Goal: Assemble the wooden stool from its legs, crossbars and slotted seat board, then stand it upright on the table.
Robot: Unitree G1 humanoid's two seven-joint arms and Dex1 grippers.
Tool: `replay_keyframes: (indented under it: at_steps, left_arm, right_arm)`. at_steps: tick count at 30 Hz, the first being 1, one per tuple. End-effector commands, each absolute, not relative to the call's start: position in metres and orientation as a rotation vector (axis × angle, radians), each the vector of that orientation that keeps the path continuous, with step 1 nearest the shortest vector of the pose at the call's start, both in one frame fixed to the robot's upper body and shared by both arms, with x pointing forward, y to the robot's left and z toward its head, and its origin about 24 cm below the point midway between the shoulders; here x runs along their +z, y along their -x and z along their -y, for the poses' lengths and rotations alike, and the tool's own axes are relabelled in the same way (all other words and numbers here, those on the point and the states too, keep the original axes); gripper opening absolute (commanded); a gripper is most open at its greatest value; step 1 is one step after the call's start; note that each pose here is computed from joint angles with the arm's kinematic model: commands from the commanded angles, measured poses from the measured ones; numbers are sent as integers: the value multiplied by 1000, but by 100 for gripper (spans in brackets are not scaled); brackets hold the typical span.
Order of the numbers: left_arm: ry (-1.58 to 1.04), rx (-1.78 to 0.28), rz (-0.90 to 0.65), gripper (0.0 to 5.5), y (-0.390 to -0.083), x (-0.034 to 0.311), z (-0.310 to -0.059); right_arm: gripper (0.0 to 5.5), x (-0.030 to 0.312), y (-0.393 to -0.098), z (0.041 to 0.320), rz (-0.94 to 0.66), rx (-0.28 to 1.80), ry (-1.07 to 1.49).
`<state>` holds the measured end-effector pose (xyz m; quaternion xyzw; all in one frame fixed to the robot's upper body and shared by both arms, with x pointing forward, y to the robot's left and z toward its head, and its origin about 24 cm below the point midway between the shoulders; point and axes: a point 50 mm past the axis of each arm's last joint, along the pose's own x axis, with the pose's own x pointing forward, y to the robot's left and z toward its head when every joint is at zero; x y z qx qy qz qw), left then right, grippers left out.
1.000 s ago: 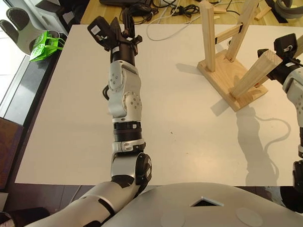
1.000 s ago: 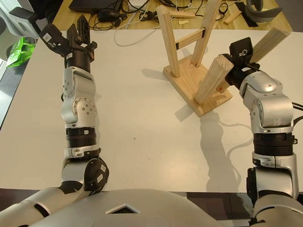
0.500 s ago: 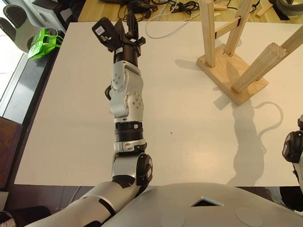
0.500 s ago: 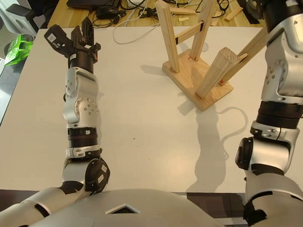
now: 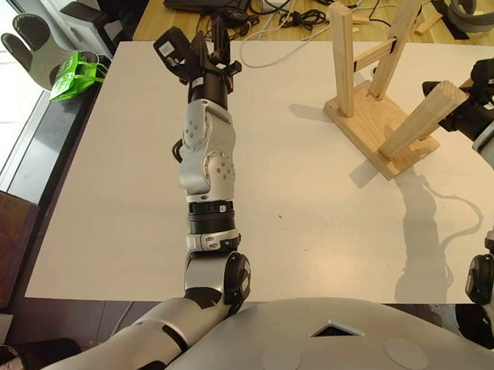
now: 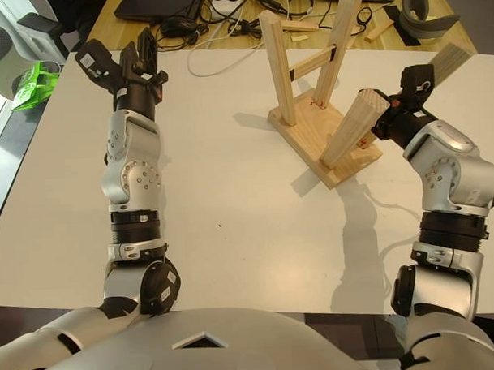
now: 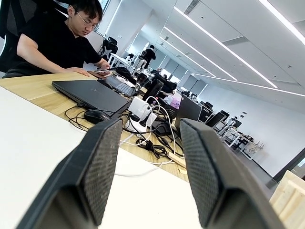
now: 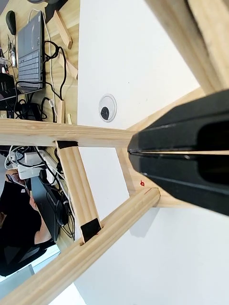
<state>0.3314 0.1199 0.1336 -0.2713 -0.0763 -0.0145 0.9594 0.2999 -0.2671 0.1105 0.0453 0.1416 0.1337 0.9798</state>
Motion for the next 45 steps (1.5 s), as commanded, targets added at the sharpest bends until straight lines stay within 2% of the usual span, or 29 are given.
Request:
replay_keyframes:
  at_steps: [1, 6, 8, 10, 13, 16, 18, 19, 21, 24, 28, 31, 36, 40, 45]
  left_arm:
    - [547, -40, 144, 223, -332, 133, -119]
    - [544, -48, 150, 223, -334, 133, -117]
    - [544, -51, 153, 223, -334, 133, -117]
    - [543, -50, 155, 223, -334, 133, -118]
    - [543, -48, 155, 223, -334, 133, -118]
    - [545, -49, 154, 223, -333, 133, -118]
    - [546, -52, 153, 223, -333, 134, -117]
    - [547, -54, 152, 223, -333, 134, -117]
    - [547, -59, 151, 223, -334, 135, -116]
    - [546, -52, 152, 223, -334, 135, -118]
    - [550, -55, 149, 223, -334, 135, -115]
    - [546, -62, 147, 223, -333, 134, -114]
    - [539, -69, 146, 223, -333, 132, -114]
    - [530, -76, 158, 223, -334, 134, -114]
    - [524, -76, 170, 223, -336, 135, -117]
  right_arm:
    - [1, 125, -305, 261, -165, 238, -70]
    - [1, 211, -321, 250, 180, 269, -56]
    - [1, 241, -322, 249, 281, 273, -47]
    - [1, 255, -323, 249, 312, 276, -35]
    - [1, 222, -323, 250, 146, 305, -16]
    - [1, 138, -313, 259, -222, 328, -68]
    - [1, 74, -294, 264, -490, 328, -79]
    - [1, 52, -286, 268, -572, 298, -73]
    - [1, 41, -287, 275, -601, 238, -84]
    - [1, 58, -302, 274, -504, 224, -80]
    - [1, 98, -318, 268, -273, 242, -64]
    - [1, 135, -322, 263, -80, 271, -62]
    - [1, 189, -321, 247, 143, 335, -46]
    - [1, 214, -315, 231, 229, 400, -10]
    - [1, 252, -300, 196, 318, 627, -65]
